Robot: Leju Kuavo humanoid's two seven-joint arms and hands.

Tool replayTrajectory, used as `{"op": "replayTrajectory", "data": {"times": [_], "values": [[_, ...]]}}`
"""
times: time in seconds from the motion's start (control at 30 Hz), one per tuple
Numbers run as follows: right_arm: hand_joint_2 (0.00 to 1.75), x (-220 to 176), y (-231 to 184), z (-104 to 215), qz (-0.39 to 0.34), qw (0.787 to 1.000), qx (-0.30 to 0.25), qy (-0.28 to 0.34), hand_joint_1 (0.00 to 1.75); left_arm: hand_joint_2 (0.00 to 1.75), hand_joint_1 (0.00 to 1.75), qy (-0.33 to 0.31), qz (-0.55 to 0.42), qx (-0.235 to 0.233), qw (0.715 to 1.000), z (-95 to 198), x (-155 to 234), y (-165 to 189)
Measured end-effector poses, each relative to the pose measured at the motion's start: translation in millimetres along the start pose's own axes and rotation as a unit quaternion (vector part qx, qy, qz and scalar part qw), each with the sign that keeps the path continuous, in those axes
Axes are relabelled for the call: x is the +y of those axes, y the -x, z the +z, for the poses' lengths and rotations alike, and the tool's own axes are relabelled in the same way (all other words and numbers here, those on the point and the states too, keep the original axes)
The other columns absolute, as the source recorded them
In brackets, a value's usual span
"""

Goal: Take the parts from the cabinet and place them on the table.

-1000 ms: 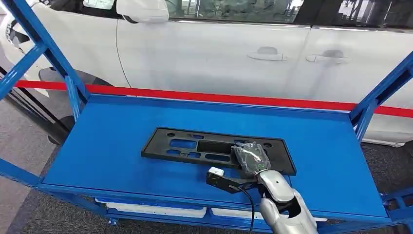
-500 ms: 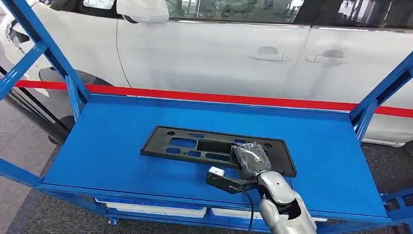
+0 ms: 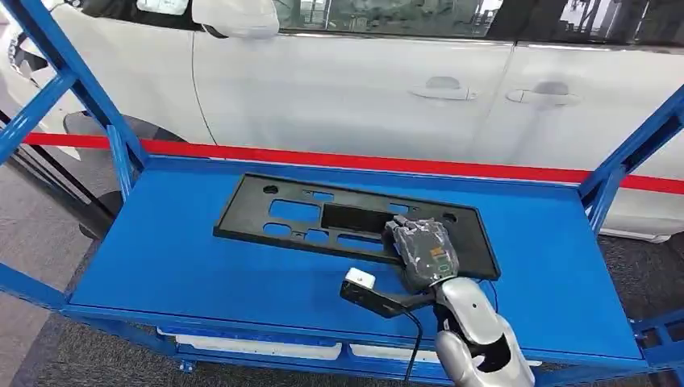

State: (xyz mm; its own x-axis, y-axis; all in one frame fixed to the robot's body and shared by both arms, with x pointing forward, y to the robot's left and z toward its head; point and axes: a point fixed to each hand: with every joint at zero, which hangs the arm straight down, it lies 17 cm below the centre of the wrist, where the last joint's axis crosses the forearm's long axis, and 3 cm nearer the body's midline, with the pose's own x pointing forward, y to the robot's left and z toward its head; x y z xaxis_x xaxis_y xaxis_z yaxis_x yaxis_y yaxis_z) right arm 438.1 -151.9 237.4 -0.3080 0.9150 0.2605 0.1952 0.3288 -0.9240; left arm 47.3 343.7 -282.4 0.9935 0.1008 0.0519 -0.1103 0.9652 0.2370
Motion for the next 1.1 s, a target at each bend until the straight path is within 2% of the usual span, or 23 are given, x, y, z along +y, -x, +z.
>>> {"op": "replayTrajectory", "data": {"times": [0.3, 0.53, 1.0, 1.1], "values": [[1.75, -16.1, -6.2, -1.0, 0.039, 0.999, -0.013, 0.025, 1.75, 1.75, 0.00, -0.002, -0.001, 0.007, 1.000, -0.2, 1.4, 2.6], [1.75, -21.9, -50.3, -21.1, 0.037, 0.997, -0.056, 0.037, 1.75, 1.75, 0.00, -0.011, 0.018, 0.004, 1.000, -3.8, 24.5, -2.4], [1.75, -17.7, -52.6, -24.7, 0.038, 0.997, -0.057, 0.035, 1.75, 1.75, 0.00, -0.011, 0.020, 0.005, 1.000, -4.1, 25.4, 0.1], [1.75, -23.1, -64.9, -35.4, 0.032, 0.996, -0.070, 0.041, 1.75, 1.75, 0.00, -0.006, 0.039, 0.005, 0.999, -4.4, 27.5, -1.1]]}}
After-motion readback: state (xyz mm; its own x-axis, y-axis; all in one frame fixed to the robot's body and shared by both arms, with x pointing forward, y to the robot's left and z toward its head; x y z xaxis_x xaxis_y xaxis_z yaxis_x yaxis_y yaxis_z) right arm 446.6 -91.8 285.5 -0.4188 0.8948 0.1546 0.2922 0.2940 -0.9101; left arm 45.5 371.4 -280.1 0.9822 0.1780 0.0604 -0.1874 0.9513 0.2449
